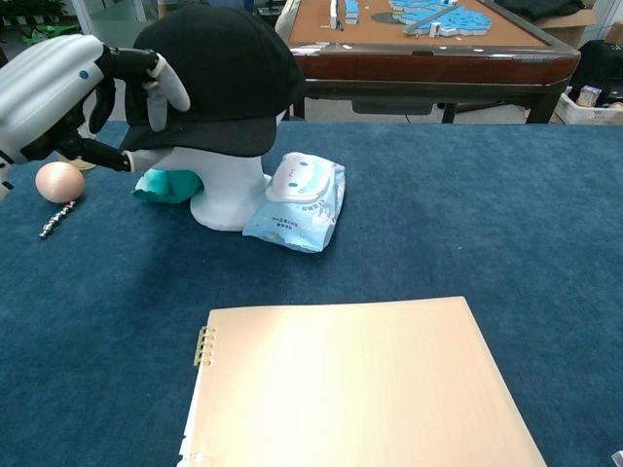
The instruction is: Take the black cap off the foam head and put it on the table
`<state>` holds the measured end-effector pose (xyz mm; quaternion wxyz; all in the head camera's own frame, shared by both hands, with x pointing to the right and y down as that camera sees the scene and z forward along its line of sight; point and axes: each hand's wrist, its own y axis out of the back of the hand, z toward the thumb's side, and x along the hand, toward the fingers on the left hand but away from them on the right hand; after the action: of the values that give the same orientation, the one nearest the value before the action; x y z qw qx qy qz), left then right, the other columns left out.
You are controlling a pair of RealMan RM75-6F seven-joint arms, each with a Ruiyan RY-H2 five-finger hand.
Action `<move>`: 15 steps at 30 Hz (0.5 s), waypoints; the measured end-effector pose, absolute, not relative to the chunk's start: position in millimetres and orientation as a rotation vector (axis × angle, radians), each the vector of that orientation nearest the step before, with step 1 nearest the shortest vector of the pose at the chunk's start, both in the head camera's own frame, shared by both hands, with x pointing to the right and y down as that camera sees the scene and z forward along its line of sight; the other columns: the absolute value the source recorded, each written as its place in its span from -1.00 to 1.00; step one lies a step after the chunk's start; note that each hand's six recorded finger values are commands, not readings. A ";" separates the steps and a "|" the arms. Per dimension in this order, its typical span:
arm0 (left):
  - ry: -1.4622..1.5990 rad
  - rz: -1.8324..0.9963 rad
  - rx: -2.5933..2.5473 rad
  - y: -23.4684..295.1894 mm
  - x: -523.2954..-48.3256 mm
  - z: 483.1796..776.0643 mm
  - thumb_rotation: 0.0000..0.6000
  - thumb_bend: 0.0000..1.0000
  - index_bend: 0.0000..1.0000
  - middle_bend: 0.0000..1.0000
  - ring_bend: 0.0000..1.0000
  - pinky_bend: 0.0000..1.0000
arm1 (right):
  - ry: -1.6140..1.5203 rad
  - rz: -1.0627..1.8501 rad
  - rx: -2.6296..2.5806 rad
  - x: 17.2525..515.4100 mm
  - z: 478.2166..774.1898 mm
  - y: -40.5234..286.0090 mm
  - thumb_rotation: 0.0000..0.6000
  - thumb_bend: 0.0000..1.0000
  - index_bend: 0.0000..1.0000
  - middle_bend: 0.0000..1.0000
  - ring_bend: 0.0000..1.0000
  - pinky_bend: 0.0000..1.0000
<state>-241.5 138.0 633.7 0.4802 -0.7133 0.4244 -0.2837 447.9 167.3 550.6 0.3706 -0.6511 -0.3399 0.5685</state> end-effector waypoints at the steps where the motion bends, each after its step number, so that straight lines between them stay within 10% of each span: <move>1: 1.037 -0.686 -1.736 138.0 -241.4 633.1 1.00 -0.11 -0.06 0.12 -0.05 0.42 | -0.870 1.457 -1.672 447.3 551.2 167.3 1.00 -1.00 -0.20 -0.35 -0.56 -0.27; 15: 1.075 -0.601 -1.696 129.9 -241.5 622.9 1.00 0.04 0.25 0.47 0.16 0.49 | -0.859 1.450 -1.695 441.9 558.4 165.1 1.00 -1.00 -0.20 -0.35 -0.56 -0.27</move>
<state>-241.5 129.9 622.9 0.4993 -0.7010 0.4445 -0.2485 441.9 165.1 558.4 0.3669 -0.6595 -0.3343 0.5645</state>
